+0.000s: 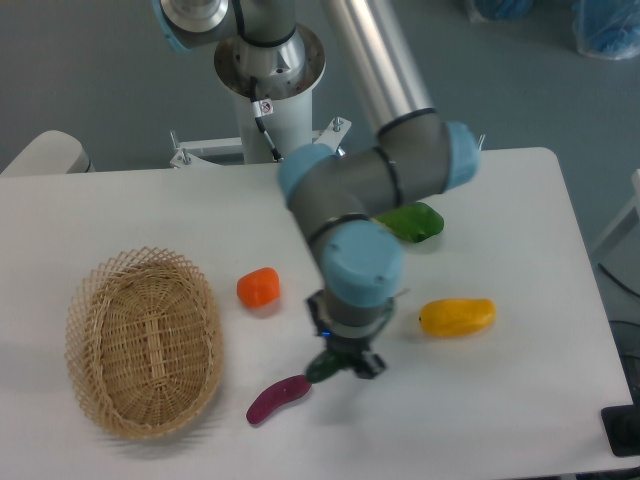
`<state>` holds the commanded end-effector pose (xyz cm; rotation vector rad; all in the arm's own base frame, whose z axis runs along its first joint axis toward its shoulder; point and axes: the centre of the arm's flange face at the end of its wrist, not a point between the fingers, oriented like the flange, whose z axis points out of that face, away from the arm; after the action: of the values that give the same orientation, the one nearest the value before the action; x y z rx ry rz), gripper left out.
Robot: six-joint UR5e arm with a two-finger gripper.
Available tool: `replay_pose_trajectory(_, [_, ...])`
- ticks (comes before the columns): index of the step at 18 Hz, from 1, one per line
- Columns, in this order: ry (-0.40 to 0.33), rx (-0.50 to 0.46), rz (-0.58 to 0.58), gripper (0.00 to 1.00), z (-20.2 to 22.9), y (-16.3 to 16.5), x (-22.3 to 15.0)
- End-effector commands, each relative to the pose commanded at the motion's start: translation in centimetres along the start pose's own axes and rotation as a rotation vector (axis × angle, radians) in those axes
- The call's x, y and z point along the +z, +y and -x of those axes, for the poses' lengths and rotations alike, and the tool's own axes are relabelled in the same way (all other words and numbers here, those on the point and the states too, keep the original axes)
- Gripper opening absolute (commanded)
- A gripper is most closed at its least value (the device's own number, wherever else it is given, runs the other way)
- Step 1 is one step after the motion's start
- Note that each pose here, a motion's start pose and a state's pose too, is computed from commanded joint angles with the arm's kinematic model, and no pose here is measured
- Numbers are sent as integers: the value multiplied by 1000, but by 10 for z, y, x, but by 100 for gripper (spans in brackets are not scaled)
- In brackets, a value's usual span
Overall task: Pick up the cucumber from the basket
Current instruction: 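Carry the held cucumber away from the basket toward the yellow pepper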
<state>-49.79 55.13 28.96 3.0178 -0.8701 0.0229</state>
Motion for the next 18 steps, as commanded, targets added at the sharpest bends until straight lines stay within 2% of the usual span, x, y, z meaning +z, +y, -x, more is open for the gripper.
replay_pose_trajectory(7, [1, 28, -32, 21, 44, 51, 23])
replay_pose_trajectory(18, [5, 75, -43, 23, 44, 47, 30])
